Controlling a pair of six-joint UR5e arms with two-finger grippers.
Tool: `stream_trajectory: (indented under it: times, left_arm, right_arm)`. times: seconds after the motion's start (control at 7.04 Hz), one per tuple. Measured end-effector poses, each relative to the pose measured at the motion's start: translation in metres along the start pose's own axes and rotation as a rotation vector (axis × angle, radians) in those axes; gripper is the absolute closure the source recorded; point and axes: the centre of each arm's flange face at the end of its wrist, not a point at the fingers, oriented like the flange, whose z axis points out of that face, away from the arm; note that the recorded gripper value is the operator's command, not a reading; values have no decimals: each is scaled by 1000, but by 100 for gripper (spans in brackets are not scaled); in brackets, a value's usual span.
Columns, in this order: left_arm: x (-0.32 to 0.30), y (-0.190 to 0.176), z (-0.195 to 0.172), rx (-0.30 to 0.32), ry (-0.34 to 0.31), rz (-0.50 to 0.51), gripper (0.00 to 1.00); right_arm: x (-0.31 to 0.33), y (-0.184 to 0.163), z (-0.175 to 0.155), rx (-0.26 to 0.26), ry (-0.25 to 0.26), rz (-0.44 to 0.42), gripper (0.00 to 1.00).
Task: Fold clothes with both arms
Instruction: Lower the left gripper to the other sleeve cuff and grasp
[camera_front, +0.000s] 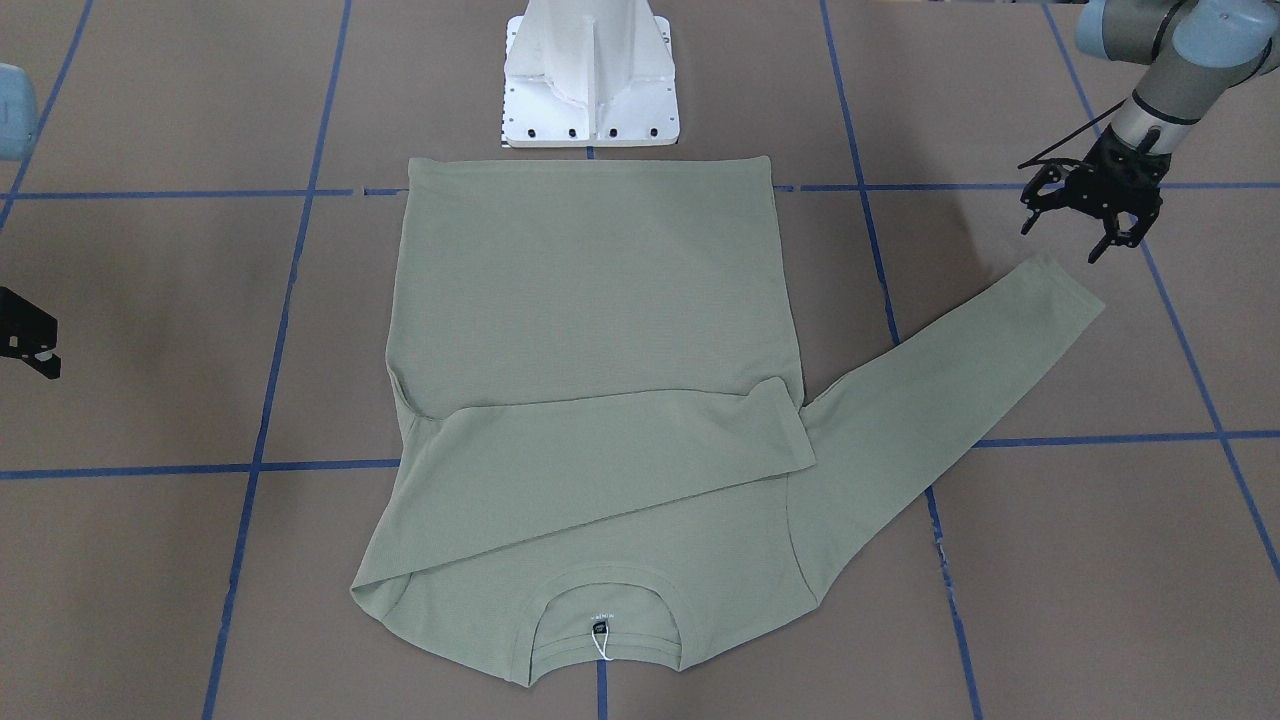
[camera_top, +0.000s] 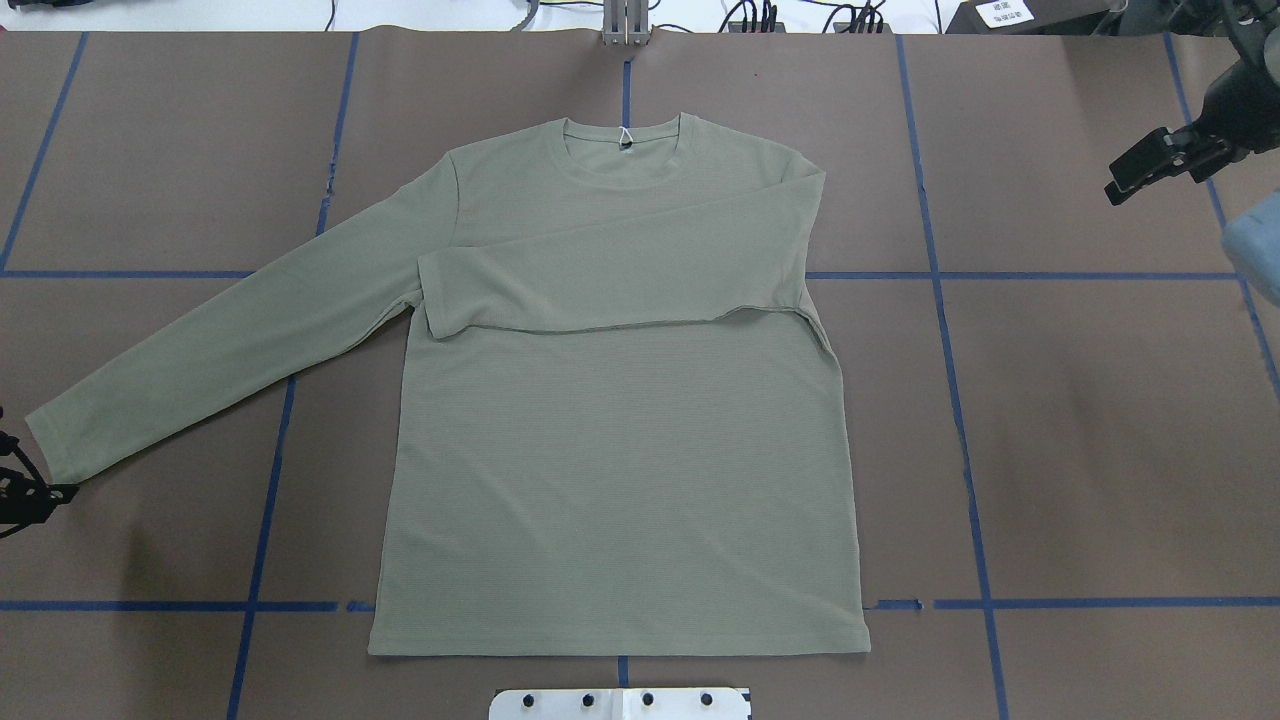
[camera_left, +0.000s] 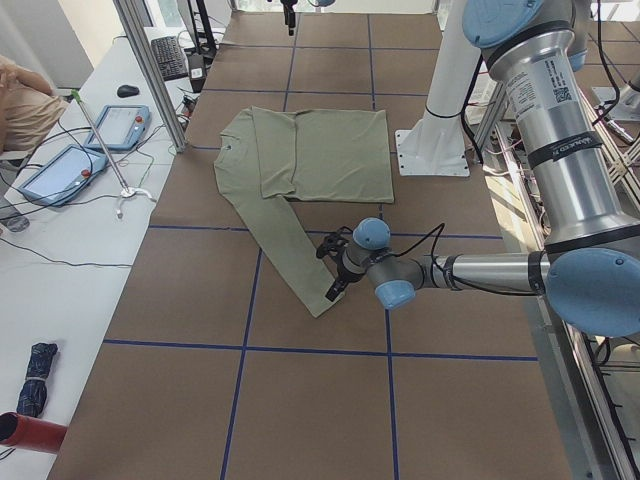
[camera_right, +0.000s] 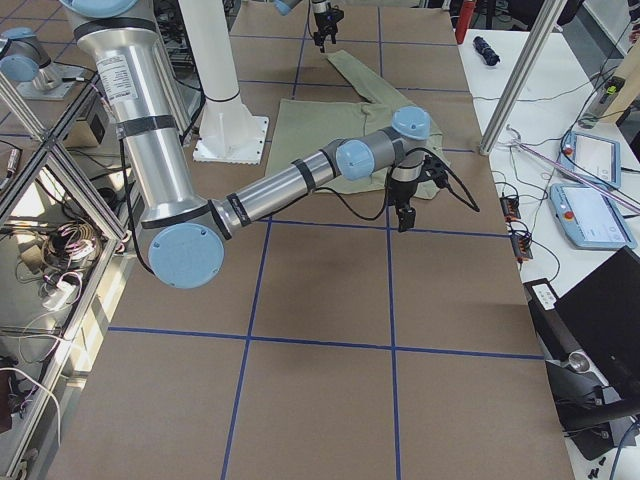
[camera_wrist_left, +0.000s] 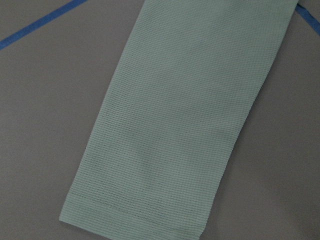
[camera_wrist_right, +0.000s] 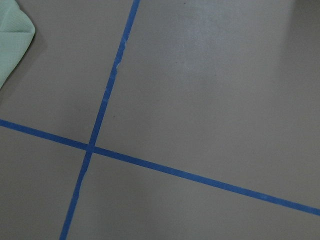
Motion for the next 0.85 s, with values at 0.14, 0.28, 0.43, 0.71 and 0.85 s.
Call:
stream_trajectory:
  times: [0.14, 0.28, 0.43, 0.71, 0.85]
  left_arm:
    - [0, 2, 4, -4, -6, 5, 40]
    - [-1, 4, 7, -7, -11, 6, 40]
    - [-2, 5, 10, -11, -15, 7, 40]
    - [0, 7, 15, -17, -17, 15, 42]
    - [1, 7, 16, -15, -16, 20, 60]
  right_arm:
    - [0, 4, -2, 2, -1, -1, 0]
    - [-1, 6, -4, 6, -2, -3, 0]
    - [-2, 7, -5, 8, -3, -3, 0]
    - [-2, 8, -6, 9, -4, -3, 0]
    - [-3, 8, -6, 10, -3, -3, 0]
